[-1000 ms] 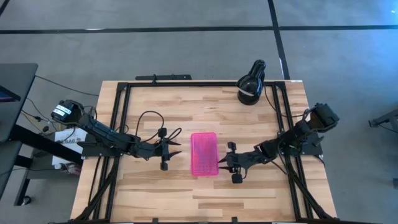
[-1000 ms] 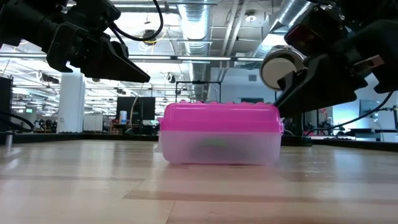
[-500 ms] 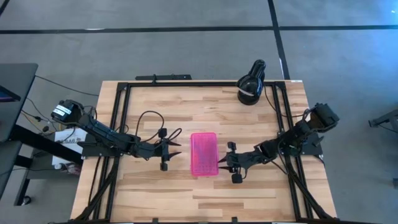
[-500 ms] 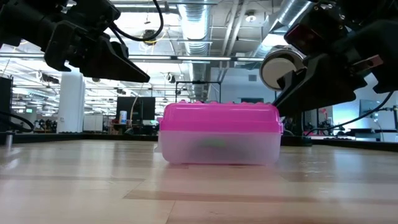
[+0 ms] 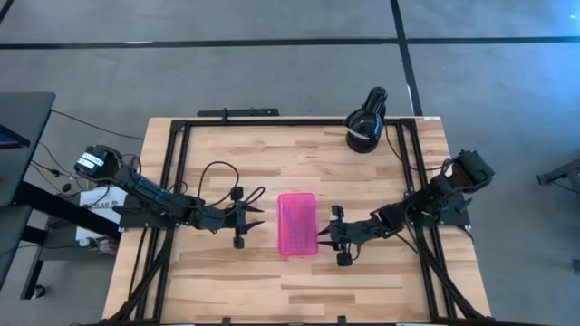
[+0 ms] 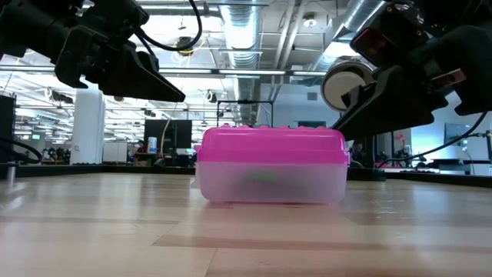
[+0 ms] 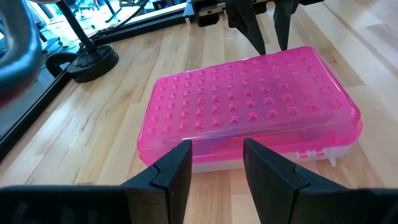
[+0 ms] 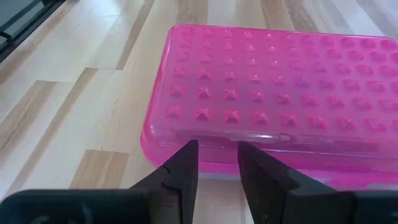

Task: Pick & place school supplies into a supply box
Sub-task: Close the supply box

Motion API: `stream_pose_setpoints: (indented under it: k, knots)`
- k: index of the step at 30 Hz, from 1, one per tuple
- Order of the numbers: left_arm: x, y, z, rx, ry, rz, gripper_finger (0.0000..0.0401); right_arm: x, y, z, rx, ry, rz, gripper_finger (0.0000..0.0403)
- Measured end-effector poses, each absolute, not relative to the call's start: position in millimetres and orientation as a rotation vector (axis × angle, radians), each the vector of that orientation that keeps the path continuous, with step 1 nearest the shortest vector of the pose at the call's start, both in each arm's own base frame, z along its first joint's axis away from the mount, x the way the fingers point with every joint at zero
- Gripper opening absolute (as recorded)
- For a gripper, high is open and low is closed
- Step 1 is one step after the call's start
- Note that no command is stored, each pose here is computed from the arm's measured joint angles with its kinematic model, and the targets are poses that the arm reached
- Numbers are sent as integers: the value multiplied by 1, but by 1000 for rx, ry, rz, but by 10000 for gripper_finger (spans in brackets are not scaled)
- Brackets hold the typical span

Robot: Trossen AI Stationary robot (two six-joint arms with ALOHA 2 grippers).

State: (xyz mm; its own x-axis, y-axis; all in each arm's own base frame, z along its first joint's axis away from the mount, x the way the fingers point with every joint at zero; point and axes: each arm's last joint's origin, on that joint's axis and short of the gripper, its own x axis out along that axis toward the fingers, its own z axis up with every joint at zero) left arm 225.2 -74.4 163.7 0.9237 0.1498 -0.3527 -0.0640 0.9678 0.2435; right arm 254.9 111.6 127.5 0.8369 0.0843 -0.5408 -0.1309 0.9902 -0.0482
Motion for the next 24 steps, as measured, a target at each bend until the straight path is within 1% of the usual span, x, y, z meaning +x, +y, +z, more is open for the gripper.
stream_pose_setpoints:
  k: [24]
  knots:
    - [225,-76,164,209,379,78,139,258,111,131,-61,531,132,109]
